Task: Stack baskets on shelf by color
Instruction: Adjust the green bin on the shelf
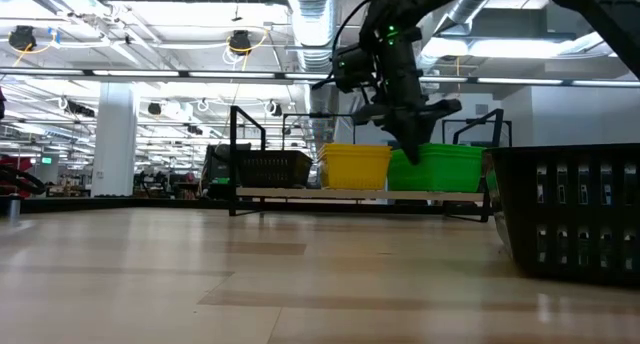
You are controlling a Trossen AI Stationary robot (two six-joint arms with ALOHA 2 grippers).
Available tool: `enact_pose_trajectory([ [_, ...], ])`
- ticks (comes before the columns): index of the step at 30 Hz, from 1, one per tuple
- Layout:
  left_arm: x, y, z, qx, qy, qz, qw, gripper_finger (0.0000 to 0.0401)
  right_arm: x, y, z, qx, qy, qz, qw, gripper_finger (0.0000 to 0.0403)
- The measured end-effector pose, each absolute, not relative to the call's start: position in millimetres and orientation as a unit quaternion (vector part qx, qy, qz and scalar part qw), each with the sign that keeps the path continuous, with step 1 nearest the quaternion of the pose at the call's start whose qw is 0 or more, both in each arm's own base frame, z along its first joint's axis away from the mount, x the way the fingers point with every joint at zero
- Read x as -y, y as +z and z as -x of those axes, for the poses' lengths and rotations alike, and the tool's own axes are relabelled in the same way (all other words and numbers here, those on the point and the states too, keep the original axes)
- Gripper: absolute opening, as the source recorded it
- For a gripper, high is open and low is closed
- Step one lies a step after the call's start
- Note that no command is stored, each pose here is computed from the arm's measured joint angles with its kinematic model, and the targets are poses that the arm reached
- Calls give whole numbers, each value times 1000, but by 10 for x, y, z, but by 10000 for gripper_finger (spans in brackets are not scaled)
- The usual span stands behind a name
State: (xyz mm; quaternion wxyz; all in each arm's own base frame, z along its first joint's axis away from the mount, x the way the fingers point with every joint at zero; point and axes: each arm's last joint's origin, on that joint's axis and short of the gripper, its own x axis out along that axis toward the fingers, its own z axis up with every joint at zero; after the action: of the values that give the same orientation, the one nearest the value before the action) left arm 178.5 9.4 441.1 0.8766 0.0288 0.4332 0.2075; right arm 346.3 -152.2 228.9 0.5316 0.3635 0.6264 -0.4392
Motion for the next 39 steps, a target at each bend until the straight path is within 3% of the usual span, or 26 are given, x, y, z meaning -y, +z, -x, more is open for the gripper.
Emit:
enact_pose_trajectory([
  [5,-94,4411,-1784,-433,207,-29,877,2,1614,2284,-3483,-600,-448,-373,547,21],
  [8,-94,4410,-1785,-435,205,-34,876,2,1653,2283,-3486,-587,-462,-369,553,11],
  [14,-94,4410,-1785,-438,198,-49,876,2,1776,2282,-3459,-554,-490,-395,545,37],
  [23,-94,4410,-1785,-440,193,-59,875,2,1845,2293,-3587,-485,-490,-433,581,13],
  [29,-94,4410,-1785,-442,188,-68,874,2,1771,2285,-3572,-508,-486,-428,568,66],
  [39,-94,4411,-1785,-442,188,-67,875,2,1696,2330,-3542,-527,-490,-420,553,67],
])
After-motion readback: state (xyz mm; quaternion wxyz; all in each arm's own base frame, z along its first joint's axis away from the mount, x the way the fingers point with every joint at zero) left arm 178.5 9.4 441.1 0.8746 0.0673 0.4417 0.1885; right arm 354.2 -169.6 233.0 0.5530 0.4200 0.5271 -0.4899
